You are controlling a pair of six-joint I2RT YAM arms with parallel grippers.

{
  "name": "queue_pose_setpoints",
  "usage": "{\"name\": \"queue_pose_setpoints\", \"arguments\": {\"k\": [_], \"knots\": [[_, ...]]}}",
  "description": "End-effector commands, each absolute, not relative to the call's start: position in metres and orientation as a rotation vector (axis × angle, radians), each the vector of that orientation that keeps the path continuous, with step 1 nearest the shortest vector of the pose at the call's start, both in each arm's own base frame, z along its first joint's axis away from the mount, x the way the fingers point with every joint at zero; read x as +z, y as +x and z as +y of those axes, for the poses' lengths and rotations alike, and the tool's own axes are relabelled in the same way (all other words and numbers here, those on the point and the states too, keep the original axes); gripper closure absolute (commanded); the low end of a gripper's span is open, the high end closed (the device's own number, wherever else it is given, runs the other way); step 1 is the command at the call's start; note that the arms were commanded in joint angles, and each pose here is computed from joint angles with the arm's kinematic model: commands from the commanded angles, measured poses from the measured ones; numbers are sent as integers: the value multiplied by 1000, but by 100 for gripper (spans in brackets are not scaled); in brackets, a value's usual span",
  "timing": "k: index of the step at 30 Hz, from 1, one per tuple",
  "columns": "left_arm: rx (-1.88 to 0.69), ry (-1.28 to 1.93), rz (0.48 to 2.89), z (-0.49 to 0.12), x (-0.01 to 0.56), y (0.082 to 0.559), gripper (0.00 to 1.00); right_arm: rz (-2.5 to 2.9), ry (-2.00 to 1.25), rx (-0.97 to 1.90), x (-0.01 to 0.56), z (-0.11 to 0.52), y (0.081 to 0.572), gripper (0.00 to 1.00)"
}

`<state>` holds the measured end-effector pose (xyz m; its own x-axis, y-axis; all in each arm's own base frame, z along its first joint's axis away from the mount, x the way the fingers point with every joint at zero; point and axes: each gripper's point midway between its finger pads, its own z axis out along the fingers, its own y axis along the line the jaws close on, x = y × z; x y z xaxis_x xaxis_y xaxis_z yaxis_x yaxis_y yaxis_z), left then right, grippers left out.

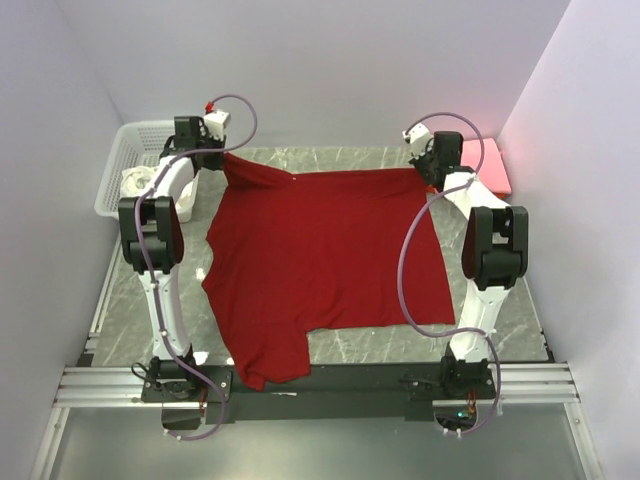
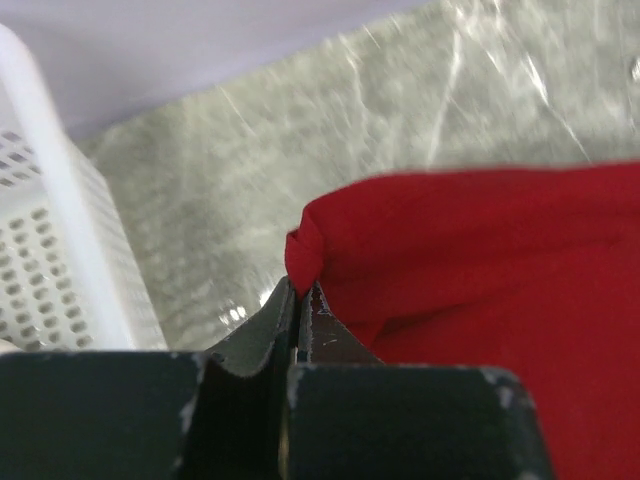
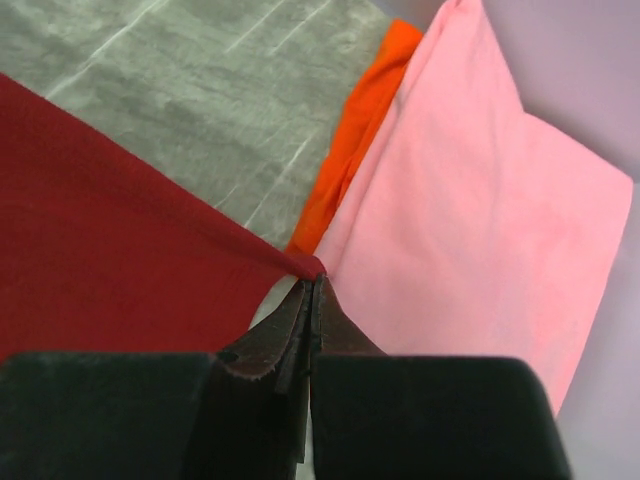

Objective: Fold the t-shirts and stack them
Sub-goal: Fold the tshirt

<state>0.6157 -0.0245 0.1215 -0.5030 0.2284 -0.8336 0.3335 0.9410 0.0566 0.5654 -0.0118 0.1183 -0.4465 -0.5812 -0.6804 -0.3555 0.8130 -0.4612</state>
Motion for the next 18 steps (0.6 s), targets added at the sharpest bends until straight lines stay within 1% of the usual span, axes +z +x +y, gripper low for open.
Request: {"name": "queue_pose_setpoints", "arguments": {"k": [1, 2, 3, 5, 9, 10, 14, 18], "knots": [[-159, 480, 2057, -35, 158, 600, 100, 2063, -731, -287, 142, -10, 562, 100], [-163, 513, 2046, -37, 162, 595, 100, 2084, -722, -282, 139, -22, 556, 100], [-178, 527, 2042, -39, 168, 585, 100, 2075, -728, -279, 146, -22, 551, 100], [-192, 562, 2041, -44, 179, 569, 100, 2094, -752, -253, 141, -23, 540, 100], [-216, 593, 2085, -45, 176, 538, 100, 2114, -801, -211, 146, -26, 521, 100], [-223, 600, 2097, -46, 175, 532, 100, 2140, -833, -199, 140, -27, 514, 100], [-246, 568, 2178, -48, 173, 504, 99, 2196, -918, -129, 130, -25, 499, 100], [-263, 482, 2320, -60, 157, 469, 100, 2229, -976, -88, 124, -23, 492, 100]]}}
